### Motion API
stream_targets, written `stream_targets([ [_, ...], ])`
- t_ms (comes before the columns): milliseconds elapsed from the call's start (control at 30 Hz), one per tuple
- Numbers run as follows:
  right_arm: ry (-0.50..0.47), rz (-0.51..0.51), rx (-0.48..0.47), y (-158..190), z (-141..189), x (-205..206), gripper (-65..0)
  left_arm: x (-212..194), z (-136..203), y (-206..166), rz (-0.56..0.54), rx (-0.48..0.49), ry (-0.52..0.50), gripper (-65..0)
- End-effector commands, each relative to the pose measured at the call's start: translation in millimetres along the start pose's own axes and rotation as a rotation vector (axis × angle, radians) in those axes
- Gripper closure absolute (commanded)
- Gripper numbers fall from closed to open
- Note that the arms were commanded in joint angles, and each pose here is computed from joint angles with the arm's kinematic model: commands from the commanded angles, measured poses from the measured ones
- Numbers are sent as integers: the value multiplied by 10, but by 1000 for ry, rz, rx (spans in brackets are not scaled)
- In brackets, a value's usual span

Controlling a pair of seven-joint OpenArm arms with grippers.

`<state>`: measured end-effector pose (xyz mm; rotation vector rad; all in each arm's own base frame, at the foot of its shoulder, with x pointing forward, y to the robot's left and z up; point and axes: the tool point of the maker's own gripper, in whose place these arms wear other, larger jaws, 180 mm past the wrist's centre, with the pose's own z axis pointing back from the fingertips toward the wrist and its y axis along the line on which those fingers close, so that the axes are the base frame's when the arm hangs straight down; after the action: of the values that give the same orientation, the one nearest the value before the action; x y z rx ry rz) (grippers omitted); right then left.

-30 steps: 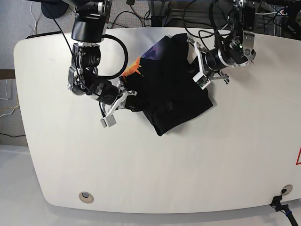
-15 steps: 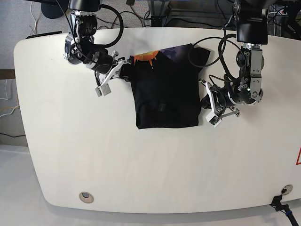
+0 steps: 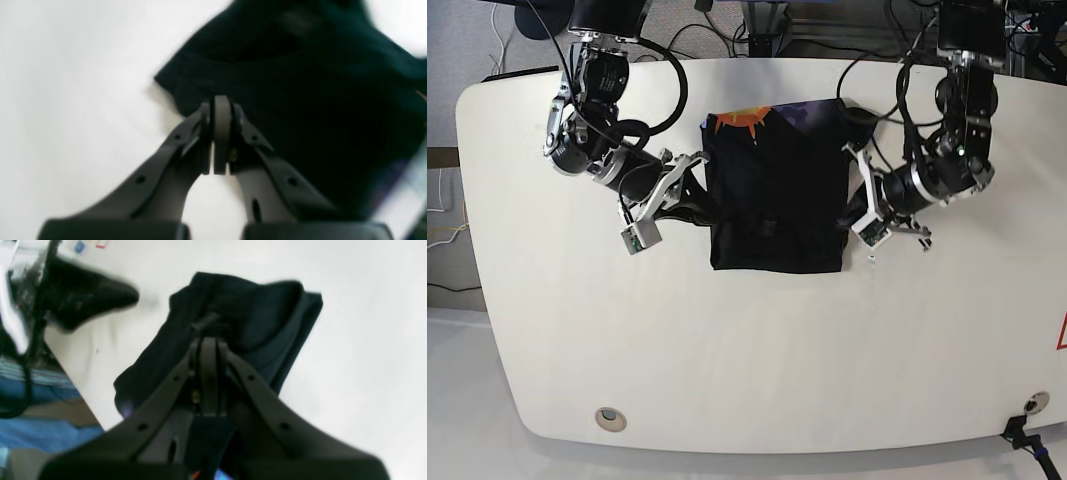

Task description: Fold the T-shirt properly

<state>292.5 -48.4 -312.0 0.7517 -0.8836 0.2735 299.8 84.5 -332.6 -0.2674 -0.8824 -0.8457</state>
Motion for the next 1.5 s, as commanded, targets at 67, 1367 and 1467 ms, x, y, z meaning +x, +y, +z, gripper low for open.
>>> stream_targets([
  [67, 43, 32, 58, 333, 58, -195, 0, -230, 243, -348, 38, -26, 14, 0],
  [1367, -66, -25, 117, 24, -432, 601, 0, -152, 171, 229, 90, 79, -37, 0],
  [1467, -36, -82, 126, 8, -619, 491, 0, -175, 327, 202, 86, 109, -41, 0],
])
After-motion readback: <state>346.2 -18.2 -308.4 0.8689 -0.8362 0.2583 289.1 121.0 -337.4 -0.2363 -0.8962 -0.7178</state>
